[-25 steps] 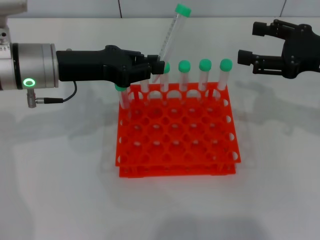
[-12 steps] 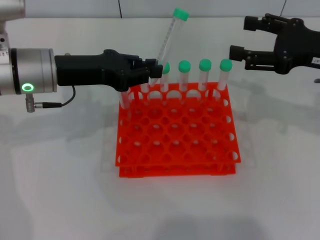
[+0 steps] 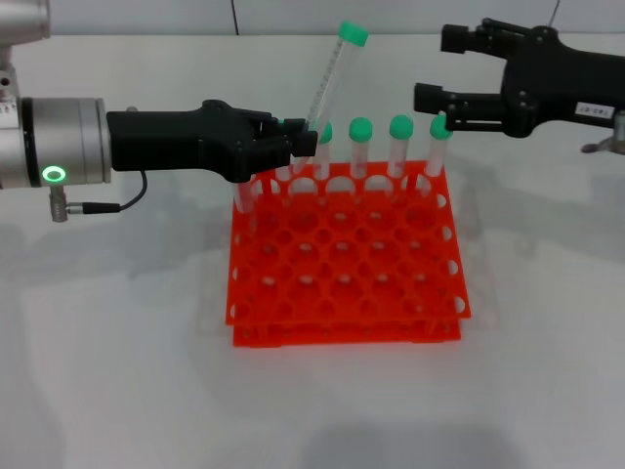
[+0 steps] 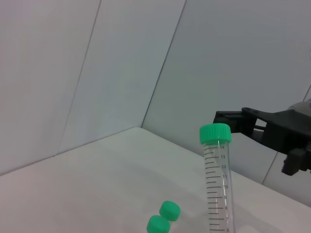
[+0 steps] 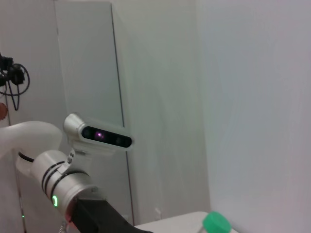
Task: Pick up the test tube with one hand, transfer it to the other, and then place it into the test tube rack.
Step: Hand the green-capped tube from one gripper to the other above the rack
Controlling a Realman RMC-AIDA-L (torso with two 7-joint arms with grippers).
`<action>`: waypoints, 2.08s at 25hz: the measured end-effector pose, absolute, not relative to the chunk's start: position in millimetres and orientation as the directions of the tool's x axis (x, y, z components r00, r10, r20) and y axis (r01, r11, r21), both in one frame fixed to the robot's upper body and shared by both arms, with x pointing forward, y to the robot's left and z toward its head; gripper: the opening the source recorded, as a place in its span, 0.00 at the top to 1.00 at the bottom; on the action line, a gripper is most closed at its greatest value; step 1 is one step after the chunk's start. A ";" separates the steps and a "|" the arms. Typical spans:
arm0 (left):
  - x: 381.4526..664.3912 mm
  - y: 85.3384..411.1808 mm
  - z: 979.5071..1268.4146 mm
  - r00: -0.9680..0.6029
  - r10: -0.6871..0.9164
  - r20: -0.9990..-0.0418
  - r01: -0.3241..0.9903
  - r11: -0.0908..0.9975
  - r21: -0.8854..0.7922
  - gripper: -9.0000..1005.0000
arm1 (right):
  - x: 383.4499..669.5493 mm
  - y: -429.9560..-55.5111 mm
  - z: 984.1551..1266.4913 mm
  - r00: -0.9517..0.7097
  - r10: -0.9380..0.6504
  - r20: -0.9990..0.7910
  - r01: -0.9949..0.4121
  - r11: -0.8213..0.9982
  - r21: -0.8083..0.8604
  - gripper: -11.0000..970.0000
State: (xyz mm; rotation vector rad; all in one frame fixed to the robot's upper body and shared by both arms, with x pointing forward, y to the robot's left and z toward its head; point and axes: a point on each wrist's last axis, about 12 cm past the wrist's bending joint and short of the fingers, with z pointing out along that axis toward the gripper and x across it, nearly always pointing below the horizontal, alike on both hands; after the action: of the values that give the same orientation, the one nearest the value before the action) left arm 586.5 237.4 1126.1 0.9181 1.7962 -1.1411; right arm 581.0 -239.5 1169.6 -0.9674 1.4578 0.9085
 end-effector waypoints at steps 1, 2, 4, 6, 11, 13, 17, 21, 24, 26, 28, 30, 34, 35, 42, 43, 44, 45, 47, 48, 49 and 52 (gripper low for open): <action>586.5 237.4 1126.2 -0.415 0.154 -0.896 0.877 0.329 -0.350 0.86 | 581.5 -238.0 1169.6 -0.056 -0.079 -0.995 -0.929 0.369 0.023 0.12; 586.5 237.4 1126.1 -0.415 0.155 -0.896 0.877 0.329 -0.349 0.86 | 582.5 -235.3 1169.3 -0.057 -0.079 -0.995 -0.929 0.369 0.024 0.12; 586.4 237.4 1125.9 -0.415 0.157 -0.896 0.877 0.329 -0.349 0.86 | 583.9 -230.7 1168.4 -0.058 -0.081 -0.995 -0.929 0.369 0.024 0.12; 586.3 237.4 1125.8 -0.416 0.158 -0.896 0.877 0.329 -0.349 0.86 | 585.3 -227.0 1168.2 -0.058 -0.082 -0.995 -0.929 0.368 0.024 0.12; 586.0 237.3 1125.9 -0.414 0.159 -0.896 0.879 0.326 -0.349 0.86 | 588.5 -219.5 1169.6 -0.056 -0.077 -0.995 -0.931 0.365 0.024 0.12; 585.6 237.1 1126.2 -0.412 0.159 -0.897 0.881 0.321 -0.348 0.86 | 590.1 -215.4 1169.8 -0.054 -0.081 -0.995 -0.931 0.364 0.021 0.12; 585.4 237.1 1126.2 -0.410 0.160 -0.898 0.882 0.319 -0.346 0.87 | 592.4 -207.1 1170.6 -0.052 -0.083 -0.995 -0.934 0.356 0.019 0.12; 585.2 237.1 1126.0 -0.408 0.163 -0.898 0.884 0.318 -0.343 0.87 | 593.2 -201.7 1172.1 -0.049 -0.082 -0.995 -0.939 0.343 0.018 0.12; 584.6 236.8 1126.2 -0.399 0.167 -0.901 0.889 0.310 -0.336 0.87 | 593.4 -197.0 1172.5 -0.053 -0.073 -0.996 -0.943 0.331 0.026 0.12; 584.2 236.4 1126.5 -0.392 0.170 -0.904 0.894 0.304 -0.330 0.87 | 593.3 -195.9 1172.2 -0.055 -0.071 -0.996 -0.944 0.328 0.029 0.12; 584.0 235.3 1126.6 -0.385 0.171 -0.907 0.898 0.299 -0.324 0.87 | 593.1 -195.5 1172.0 -0.055 -0.071 -0.996 -0.945 0.327 0.029 0.12; 584.2 233.9 1126.9 -0.378 0.173 -0.910 0.901 0.295 -0.318 0.87 | 593.0 -195.0 1172.4 -0.056 -0.066 -0.996 -0.945 0.326 0.031 0.12; 584.7 233.0 1127.4 -0.369 0.177 -0.912 0.905 0.291 -0.310 0.87 | 593.0 -194.7 1173.0 -0.056 -0.060 -0.997 -0.945 0.325 0.033 0.12; 584.7 232.8 1127.4 -0.368 0.177 -0.913 0.906 0.290 -0.309 0.87 | 593.0 -194.7 1173.0 -0.056 -0.060 -0.997 -0.945 0.325 0.034 0.12; 582.7 233.0 1127.5 -0.346 0.184 -0.920 0.917 0.272 -0.290 0.88 | 592.8 -194.8 1173.3 -0.055 -0.059 -0.997 -0.946 0.322 0.034 0.12; 582.4 233.5 1127.2 -0.343 0.185 -0.921 0.918 0.273 -0.288 0.88 | 592.8 -194.8 1173.3 -0.056 -0.059 -0.997 -0.946 0.322 0.034 0.12; 582.2 234.0 1127.0 -0.341 0.185 -0.922 0.919 0.273 -0.285 0.88 | 592.7 -194.8 1173.3 -0.056 -0.059 -0.997 -0.946 0.322 0.034 0.12; 582.1 234.4 1126.9 -0.340 0.185 -0.922 0.919 0.274 -0.284 0.88 | 592.7 -194.9 1173.4 -0.056 -0.059 -0.997 -0.946 0.321 0.034 0.12; 581.9 235.1 1126.8 -0.338 0.185 -0.923 0.919 0.274 -0.282 0.88 | 592.6 -195.0 1173.4 -0.056 -0.058 -0.997 -0.946 0.321 0.035 0.12; 581.9 235.3 1126.9 -0.338 0.186 -0.923 0.920 0.274 -0.281 0.88 | 592.6 -195.1 1173.4 -0.056 -0.058 -0.997 -0.946 0.321 0.035 0.12; 581.9 235.5 1127.0 -0.337 0.186 -0.923 0.920 0.275 -0.281 0.88 | 592.7 -195.3 1173.9 -0.056 -0.055 -0.997 -0.946 0.322 0.036 0.12; 582.2 236.4 1127.4 -0.336 0.186 -0.923 0.920 0.276 -0.279 0.88 | 592.9 -195.6 1174.3 -0.057 -0.050 -0.997 -0.946 0.323 0.038 0.12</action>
State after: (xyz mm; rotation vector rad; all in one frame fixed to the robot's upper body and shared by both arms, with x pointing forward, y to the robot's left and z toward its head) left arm 582.2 236.4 1127.4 1.0156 1.7236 -1.1231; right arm 592.9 -195.6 1174.3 -0.9815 1.4245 0.9683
